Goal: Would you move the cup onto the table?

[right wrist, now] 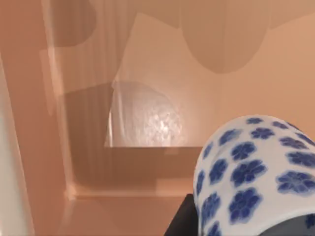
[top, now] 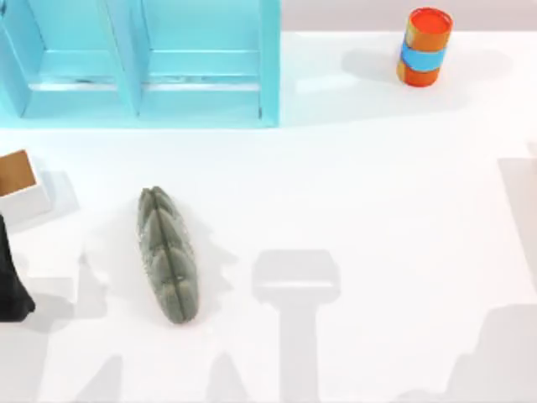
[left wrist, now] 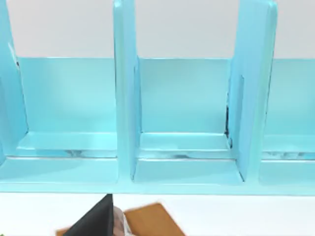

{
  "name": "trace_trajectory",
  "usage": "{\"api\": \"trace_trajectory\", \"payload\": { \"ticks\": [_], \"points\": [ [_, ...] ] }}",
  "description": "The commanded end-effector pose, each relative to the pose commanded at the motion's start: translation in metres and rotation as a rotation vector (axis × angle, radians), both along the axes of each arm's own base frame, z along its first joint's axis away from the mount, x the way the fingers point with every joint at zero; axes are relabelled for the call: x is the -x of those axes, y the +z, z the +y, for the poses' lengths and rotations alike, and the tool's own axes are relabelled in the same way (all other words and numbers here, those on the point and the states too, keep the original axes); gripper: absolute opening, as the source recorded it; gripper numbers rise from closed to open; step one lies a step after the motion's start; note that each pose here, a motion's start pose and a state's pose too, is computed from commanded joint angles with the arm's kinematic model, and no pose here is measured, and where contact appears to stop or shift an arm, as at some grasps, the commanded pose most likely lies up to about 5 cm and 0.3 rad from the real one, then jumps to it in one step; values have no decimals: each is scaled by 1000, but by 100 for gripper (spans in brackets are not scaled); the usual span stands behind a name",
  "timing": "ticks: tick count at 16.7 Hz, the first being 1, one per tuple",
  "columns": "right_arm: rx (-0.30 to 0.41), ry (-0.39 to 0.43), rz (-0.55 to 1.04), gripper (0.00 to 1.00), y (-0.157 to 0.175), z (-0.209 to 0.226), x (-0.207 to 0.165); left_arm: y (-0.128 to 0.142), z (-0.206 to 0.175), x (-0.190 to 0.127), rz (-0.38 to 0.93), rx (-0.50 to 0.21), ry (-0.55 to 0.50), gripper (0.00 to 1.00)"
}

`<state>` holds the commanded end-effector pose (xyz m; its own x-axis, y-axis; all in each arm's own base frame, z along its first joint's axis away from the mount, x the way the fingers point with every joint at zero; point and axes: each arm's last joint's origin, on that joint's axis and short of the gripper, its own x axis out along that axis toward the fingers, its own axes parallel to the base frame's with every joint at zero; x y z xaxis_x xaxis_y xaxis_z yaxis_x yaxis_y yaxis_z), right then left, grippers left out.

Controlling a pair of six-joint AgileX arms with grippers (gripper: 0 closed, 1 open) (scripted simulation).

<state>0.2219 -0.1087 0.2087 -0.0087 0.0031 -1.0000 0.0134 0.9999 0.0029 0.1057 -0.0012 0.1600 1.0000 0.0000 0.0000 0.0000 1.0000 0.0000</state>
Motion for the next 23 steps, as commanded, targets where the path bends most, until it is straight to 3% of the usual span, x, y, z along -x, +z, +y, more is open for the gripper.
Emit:
{"api": "trace_trajectory", "payload": {
  "ticks": [5,11,14,18,23],
  "points": [
    [2,1,-4,0,40,42,10,0,0,0,0,0,0,100],
    [-4,-4,10,0,39,45,7,0,0,0,0,0,0,100],
    [-11,-4,44,0,41,61,-15,0,0,0,0,0,0,100],
    [2,-6,65,0,46,122,-57,0,0,0,0,0,0,100],
    [27,-2,52,0,48,246,-82,0,0,0,0,0,0,100]
  ]
}}
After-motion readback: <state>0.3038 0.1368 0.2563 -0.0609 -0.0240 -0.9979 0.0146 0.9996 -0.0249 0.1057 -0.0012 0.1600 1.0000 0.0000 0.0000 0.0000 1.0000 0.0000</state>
